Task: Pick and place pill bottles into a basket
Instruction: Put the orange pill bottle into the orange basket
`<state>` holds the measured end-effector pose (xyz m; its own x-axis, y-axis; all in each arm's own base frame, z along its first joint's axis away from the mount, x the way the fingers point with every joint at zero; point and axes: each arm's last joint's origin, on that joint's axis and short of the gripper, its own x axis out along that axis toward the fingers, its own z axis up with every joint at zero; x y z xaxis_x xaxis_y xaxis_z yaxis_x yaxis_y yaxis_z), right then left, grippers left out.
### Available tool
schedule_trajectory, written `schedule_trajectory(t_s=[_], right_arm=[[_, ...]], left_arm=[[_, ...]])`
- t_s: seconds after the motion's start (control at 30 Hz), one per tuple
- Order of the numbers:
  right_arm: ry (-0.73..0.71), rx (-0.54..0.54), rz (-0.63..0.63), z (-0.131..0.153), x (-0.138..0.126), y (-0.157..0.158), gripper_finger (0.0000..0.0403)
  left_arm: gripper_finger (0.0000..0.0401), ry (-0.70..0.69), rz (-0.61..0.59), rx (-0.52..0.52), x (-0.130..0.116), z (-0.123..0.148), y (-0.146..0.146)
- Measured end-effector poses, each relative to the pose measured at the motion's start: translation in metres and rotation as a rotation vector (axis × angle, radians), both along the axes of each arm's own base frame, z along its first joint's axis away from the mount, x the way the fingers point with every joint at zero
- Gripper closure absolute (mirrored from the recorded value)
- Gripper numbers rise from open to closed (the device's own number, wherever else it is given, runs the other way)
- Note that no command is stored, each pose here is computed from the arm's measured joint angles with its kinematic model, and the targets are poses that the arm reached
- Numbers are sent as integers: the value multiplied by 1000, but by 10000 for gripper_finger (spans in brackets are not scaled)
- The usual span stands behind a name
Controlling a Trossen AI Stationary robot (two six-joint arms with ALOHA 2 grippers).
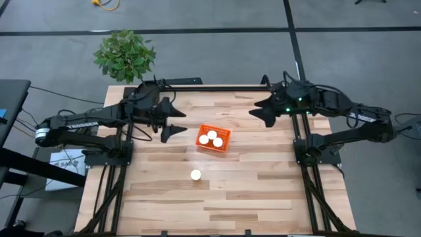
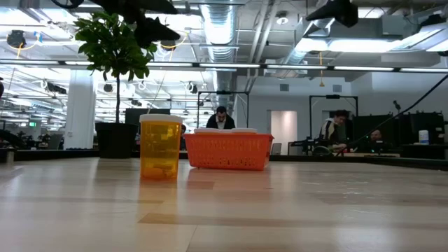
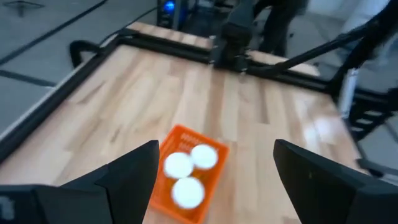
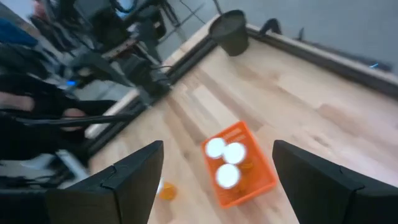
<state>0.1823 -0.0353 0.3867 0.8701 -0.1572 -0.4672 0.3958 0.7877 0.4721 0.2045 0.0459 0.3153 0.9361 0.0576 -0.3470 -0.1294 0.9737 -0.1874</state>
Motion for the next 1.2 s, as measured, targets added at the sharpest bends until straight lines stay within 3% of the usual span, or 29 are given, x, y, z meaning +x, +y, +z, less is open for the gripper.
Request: schedule_trajectory(t_s=[0.17,0.43,0.77,1.03,1.2], right_arm=[[54,-131,-59,-4,7,7,106],[65,-191,-32,-5,9,25,106],[167,-300,-2,-11,3,40,106],[221,-321,70,-16,-2,52,106],[262,-329,104,-20,-5,57,106]], left_arm=[[95,-36,-106,-5,3,2,-6],[95,49,-204,14,3,-5,-28],[95,99,-189,64,3,-9,-53],[95,190,-133,11,6,-20,-57],[95,284,-173,-25,20,-37,-69]])
